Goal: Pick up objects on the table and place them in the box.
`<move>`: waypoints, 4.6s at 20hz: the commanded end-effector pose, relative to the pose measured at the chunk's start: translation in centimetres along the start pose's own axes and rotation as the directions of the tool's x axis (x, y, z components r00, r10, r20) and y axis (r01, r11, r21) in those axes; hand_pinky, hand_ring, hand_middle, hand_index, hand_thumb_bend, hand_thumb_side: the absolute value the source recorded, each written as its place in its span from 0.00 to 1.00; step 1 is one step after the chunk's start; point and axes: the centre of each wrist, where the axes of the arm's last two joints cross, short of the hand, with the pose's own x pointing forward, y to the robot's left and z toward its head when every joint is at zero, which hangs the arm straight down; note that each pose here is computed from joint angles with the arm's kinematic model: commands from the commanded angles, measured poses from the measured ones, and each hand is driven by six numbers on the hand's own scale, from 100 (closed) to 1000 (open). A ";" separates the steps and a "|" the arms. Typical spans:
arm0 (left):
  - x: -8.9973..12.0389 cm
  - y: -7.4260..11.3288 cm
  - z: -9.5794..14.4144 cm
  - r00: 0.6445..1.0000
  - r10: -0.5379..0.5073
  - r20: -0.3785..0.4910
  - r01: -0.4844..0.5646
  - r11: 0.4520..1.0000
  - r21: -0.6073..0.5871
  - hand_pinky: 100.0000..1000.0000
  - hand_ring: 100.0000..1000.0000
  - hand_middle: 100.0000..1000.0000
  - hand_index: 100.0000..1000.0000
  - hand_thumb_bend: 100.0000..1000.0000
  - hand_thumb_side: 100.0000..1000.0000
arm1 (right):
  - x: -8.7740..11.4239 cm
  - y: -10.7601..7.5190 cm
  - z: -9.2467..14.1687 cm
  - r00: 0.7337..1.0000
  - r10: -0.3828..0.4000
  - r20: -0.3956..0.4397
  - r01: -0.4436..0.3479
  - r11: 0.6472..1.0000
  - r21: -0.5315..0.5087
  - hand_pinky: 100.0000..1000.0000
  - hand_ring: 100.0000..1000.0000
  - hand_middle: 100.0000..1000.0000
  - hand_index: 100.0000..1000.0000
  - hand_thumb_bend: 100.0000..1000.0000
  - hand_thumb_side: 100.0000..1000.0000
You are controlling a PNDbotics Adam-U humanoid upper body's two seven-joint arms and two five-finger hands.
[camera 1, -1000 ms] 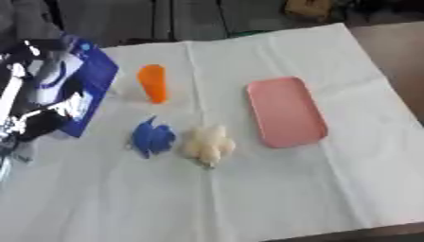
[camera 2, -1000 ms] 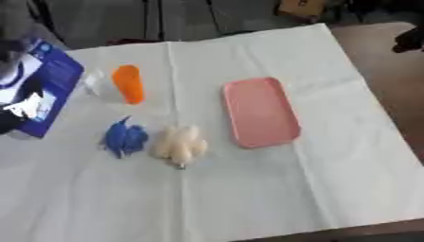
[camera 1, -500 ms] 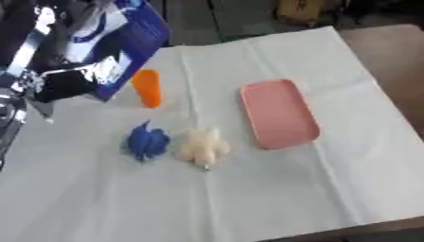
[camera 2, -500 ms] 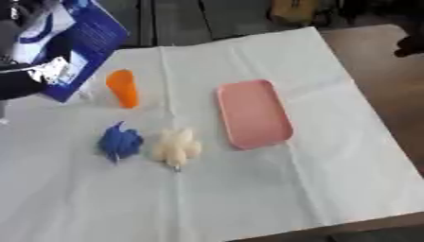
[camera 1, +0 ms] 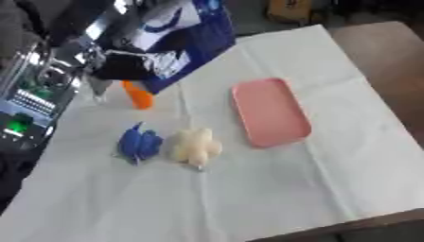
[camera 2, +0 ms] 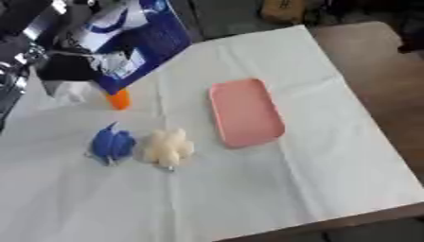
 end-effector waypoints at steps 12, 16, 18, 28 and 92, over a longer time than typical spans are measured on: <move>-1.0 -5.5 -7.3 0.998 -0.056 0.037 0.062 0.981 -0.182 0.42 0.73 0.79 0.90 0.20 0.00 | 1.5 0.3 -1.3 0.998 -0.011 0.068 0.009 1.000 0.030 0.51 0.53 0.77 0.70 0.00 0.71; -2.3 -8.5 -7.3 0.998 -0.052 0.035 0.059 0.974 -0.218 0.42 0.73 0.79 0.90 0.18 0.01 | 1.4 0.3 -1.3 0.998 -0.014 0.068 0.012 0.999 0.031 0.51 0.53 0.77 0.70 0.00 0.71; -2.9 -9.8 -7.2 0.998 -0.046 0.033 0.052 0.974 -0.223 0.42 0.73 0.78 0.89 0.14 0.01 | 1.5 0.4 -1.3 0.997 -0.016 0.070 0.014 0.999 0.032 0.51 0.52 0.77 0.70 0.00 0.71; -4.6 -15.4 -6.3 0.997 0.018 0.076 -0.001 0.976 -0.216 0.43 0.73 0.78 0.89 0.06 0.01 | 1.4 0.5 -1.4 0.997 -0.019 0.071 0.016 0.999 0.037 0.51 0.52 0.77 0.70 0.00 0.71; -4.3 -1.3 16.3 0.881 0.425 -0.205 -0.250 0.788 0.562 0.59 0.78 0.73 0.84 0.27 0.59 | 1.0 -0.8 -0.3 0.998 0.040 0.039 -0.039 0.999 -0.023 0.50 0.52 0.76 0.69 0.00 0.71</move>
